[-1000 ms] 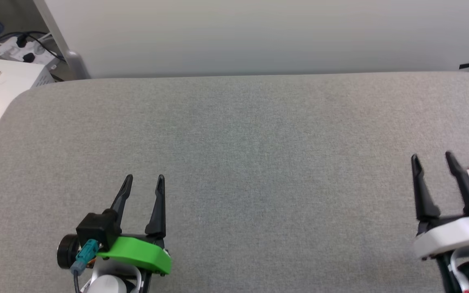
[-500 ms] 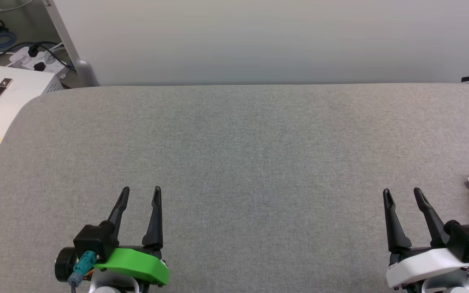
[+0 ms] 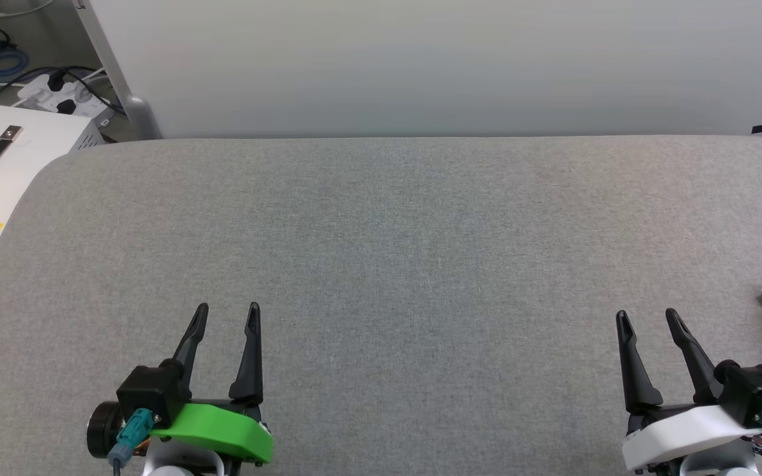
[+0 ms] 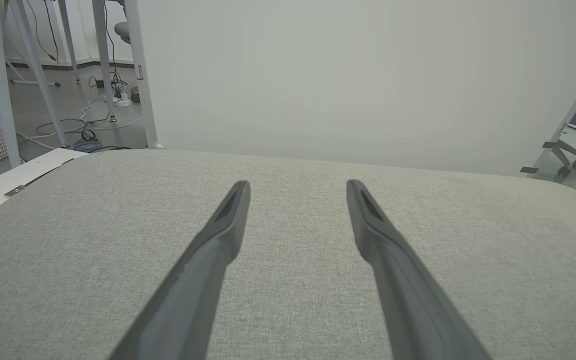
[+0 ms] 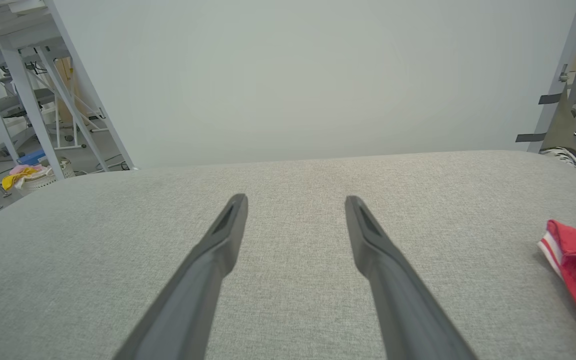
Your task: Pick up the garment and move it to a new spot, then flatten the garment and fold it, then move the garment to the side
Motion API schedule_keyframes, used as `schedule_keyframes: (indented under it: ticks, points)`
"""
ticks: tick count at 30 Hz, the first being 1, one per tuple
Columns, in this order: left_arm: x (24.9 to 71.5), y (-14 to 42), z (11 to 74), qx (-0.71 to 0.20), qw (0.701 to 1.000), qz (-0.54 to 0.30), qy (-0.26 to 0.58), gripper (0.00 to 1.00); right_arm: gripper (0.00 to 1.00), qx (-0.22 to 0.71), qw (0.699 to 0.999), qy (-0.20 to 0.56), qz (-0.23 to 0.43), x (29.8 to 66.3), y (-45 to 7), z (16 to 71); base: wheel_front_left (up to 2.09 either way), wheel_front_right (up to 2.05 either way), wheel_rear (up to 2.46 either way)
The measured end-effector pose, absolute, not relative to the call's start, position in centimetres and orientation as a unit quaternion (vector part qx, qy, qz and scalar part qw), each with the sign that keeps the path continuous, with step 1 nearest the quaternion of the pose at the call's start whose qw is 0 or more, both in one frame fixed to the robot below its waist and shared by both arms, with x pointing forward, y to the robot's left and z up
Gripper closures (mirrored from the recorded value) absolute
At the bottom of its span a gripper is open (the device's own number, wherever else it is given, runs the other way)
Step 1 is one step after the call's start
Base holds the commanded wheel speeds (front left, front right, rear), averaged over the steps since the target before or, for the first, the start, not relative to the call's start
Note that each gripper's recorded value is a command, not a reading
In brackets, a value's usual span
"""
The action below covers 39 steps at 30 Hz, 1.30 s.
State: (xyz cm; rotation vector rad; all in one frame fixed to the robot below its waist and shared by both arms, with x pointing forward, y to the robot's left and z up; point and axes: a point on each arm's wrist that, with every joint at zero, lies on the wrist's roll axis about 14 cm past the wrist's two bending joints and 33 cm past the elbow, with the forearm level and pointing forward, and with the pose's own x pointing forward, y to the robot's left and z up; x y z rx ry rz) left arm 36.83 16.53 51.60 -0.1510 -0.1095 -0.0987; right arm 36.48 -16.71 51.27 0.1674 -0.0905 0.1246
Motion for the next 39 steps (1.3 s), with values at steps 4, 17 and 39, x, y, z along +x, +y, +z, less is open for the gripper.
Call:
schedule_keyframes:
  ticks: [4, 17, 39]
  points:
    - [36.85, 16.59, 51.56, -0.075, 0.995, -0.048, -0.054, 0.00, 0.00, 0.084, 0.994, -0.044, 0.063, 36.48, -16.62, 51.18, 0.00, 0.00, 0.00]
    - [36.89, 16.53, 51.53, -0.075, 0.995, -0.049, -0.051, 1.00, 1.00, 0.082, 0.994, -0.038, 0.065, 36.46, -16.51, 51.06, 0.00, 0.00, 0.00]
    - [37.01, 16.56, 51.70, -0.055, 0.997, -0.045, -0.039, 1.00, 1.00, 0.063, 0.995, -0.027, 0.068, 36.44, -16.31, 51.12, 0.00, 0.00, 0.00]
